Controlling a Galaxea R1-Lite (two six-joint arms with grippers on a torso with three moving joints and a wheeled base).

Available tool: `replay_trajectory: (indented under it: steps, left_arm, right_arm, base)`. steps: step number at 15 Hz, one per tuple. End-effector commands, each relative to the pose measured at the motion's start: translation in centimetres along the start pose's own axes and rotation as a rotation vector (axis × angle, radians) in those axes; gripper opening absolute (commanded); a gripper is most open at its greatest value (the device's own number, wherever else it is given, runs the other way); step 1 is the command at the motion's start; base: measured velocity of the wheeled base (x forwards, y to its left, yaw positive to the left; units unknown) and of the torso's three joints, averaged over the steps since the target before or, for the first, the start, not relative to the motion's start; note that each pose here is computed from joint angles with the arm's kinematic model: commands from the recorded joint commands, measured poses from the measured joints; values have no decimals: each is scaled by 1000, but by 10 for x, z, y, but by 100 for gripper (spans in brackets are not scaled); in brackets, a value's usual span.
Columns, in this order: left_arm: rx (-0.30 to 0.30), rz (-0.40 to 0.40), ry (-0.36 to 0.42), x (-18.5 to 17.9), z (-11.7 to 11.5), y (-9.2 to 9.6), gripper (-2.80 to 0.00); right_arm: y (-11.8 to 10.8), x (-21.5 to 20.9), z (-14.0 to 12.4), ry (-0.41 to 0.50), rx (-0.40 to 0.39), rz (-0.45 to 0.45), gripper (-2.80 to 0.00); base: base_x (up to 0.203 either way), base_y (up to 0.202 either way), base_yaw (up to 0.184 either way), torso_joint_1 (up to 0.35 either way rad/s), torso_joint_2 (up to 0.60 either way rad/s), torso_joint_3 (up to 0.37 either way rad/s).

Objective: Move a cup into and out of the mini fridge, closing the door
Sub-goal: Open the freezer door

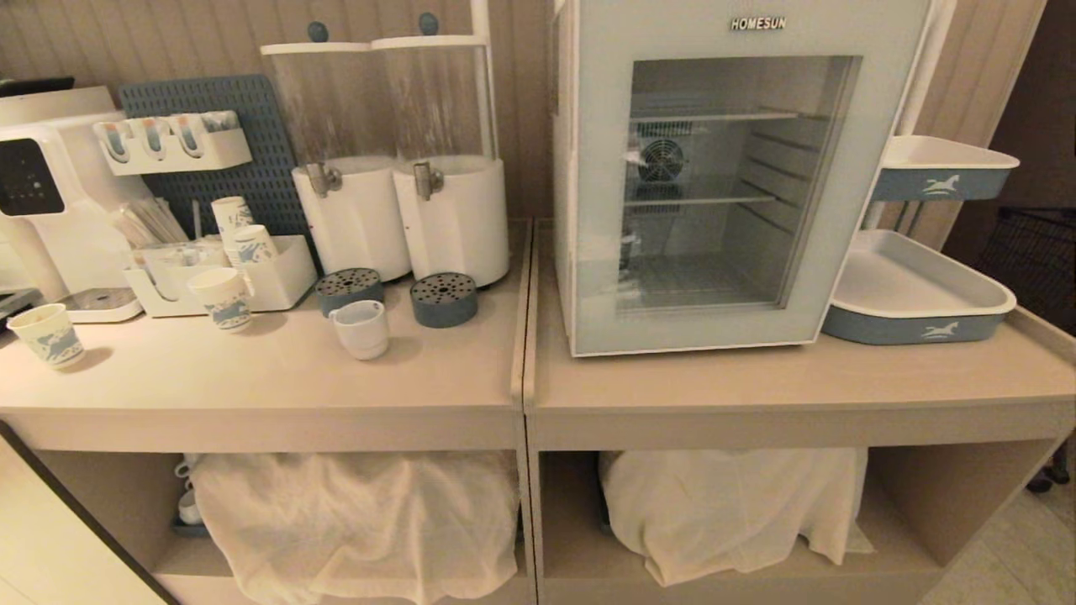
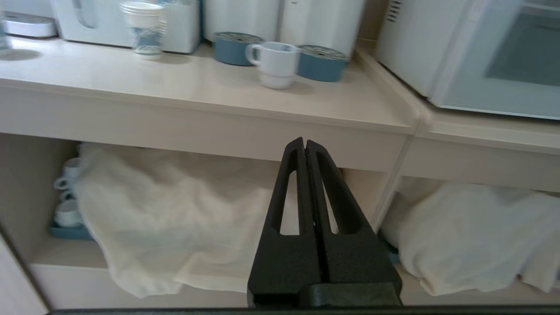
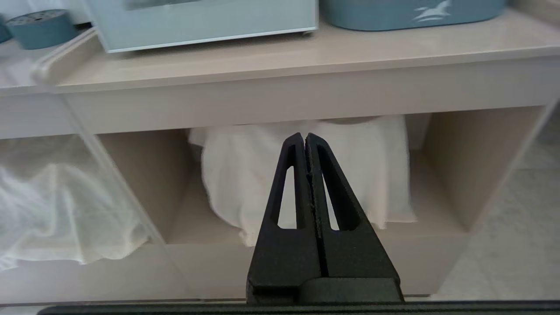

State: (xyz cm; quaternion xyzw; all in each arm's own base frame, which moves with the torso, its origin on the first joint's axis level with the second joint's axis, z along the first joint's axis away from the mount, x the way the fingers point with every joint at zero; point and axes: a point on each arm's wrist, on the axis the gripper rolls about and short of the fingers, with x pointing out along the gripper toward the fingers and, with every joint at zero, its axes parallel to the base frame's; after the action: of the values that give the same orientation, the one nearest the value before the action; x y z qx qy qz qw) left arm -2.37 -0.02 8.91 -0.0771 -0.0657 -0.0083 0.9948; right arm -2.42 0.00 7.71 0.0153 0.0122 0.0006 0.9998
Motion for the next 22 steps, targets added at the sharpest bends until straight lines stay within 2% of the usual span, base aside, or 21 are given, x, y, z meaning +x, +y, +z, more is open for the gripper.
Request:
replay_trajectory:
  steps: [1,13,22]
  left_arm:
    - [-1,5,32,1,-11,2,-280]
    - [-1,5,32,1,-11,2,-280]
    - [-1,6,34,1,-11,2,-280]
  right_arm:
    - [0,0,0,2,0,0,-280]
    - [0,0,0,2,0,0,-280]
    - [0,0,0,2,0,0,-280]
  base:
    - [0,-192,0,2,2,5]
    - [0,-180,-1,2,2,3]
    - [0,0,0,0,0,0]
